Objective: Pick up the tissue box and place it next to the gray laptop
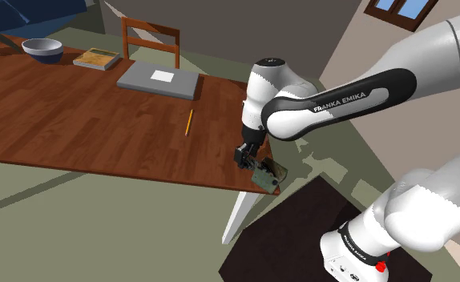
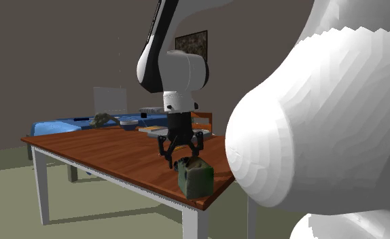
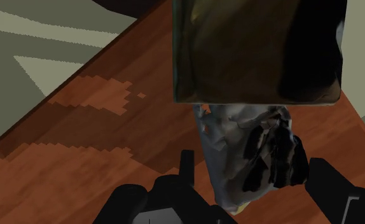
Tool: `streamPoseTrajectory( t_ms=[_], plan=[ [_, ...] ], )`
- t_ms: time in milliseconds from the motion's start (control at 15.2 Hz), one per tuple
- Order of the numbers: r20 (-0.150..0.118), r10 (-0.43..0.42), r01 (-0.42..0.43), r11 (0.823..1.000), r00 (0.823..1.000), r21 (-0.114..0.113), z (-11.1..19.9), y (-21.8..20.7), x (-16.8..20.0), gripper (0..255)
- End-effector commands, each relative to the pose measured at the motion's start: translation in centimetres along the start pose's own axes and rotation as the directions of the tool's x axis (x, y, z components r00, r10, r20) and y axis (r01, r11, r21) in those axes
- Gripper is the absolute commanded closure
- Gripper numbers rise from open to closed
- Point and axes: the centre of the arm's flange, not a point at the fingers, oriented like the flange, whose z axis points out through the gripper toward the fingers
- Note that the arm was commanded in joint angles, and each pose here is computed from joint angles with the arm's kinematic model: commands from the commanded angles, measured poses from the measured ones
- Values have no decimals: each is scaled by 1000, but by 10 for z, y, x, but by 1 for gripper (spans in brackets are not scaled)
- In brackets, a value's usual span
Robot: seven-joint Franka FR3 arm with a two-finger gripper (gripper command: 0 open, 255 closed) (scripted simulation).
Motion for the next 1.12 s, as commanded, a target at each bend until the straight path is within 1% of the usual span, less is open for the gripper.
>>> streamPoseTrajectory(
  t_ms=[0, 462, 1056],
  plan=[
    [1, 0, 0, 1000, 1000, 0, 0, 0, 0, 255],
    [1, 0, 0, 1000, 1000, 0, 0, 0, 0, 255],
    [1, 0, 0, 1000, 1000, 0, -47, 2, -5, 255]
  ],
)
